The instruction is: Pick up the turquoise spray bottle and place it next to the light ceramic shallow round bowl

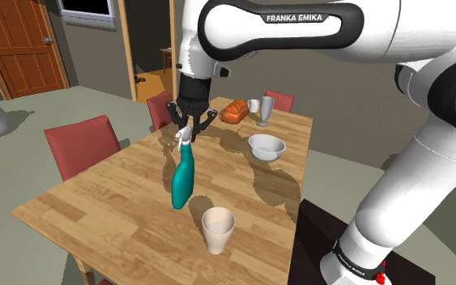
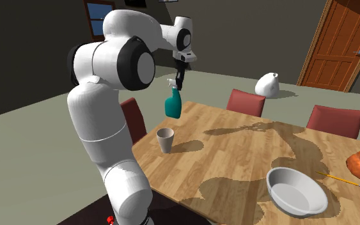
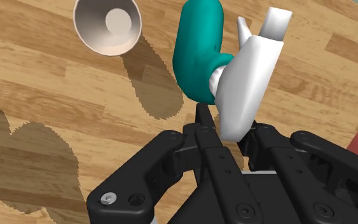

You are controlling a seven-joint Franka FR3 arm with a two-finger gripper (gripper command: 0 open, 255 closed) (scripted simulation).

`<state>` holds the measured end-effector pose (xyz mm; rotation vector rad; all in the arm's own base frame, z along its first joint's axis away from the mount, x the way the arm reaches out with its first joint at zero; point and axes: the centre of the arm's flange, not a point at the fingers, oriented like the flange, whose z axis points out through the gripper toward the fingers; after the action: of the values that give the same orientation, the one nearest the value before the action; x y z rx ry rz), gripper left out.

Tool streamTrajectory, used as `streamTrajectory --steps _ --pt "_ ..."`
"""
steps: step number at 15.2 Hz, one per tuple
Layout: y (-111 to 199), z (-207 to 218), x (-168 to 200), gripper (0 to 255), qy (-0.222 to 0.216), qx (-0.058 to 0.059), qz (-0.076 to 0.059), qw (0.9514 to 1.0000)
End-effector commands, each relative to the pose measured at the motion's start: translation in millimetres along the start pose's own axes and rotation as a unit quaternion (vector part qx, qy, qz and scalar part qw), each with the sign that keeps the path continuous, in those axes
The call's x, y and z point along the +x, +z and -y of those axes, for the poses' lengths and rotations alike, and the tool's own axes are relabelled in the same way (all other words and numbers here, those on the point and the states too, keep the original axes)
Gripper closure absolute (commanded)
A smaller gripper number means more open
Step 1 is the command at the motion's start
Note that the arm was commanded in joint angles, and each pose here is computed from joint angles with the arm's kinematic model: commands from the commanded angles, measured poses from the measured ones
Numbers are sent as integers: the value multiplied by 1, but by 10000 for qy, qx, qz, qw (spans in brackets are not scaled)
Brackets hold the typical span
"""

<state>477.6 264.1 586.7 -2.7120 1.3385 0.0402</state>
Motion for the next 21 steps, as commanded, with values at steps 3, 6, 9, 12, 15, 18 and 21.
streamTrajectory --steps 3,6,9,12,15,18,21 --pt "-21 3 -2 255 0 -1 1 10000" --pt "-37 4 -3 255 0 -1 1 10000" --pt "-52 6 -4 255 0 -1 1 10000" --pt "-68 7 -6 255 0 -1 1 10000" --pt "-84 9 -7 255 0 -1 1 10000" --pt "-100 10 -8 255 0 -1 1 10000" --pt "-115 12 -9 255 0 -1 1 10000"
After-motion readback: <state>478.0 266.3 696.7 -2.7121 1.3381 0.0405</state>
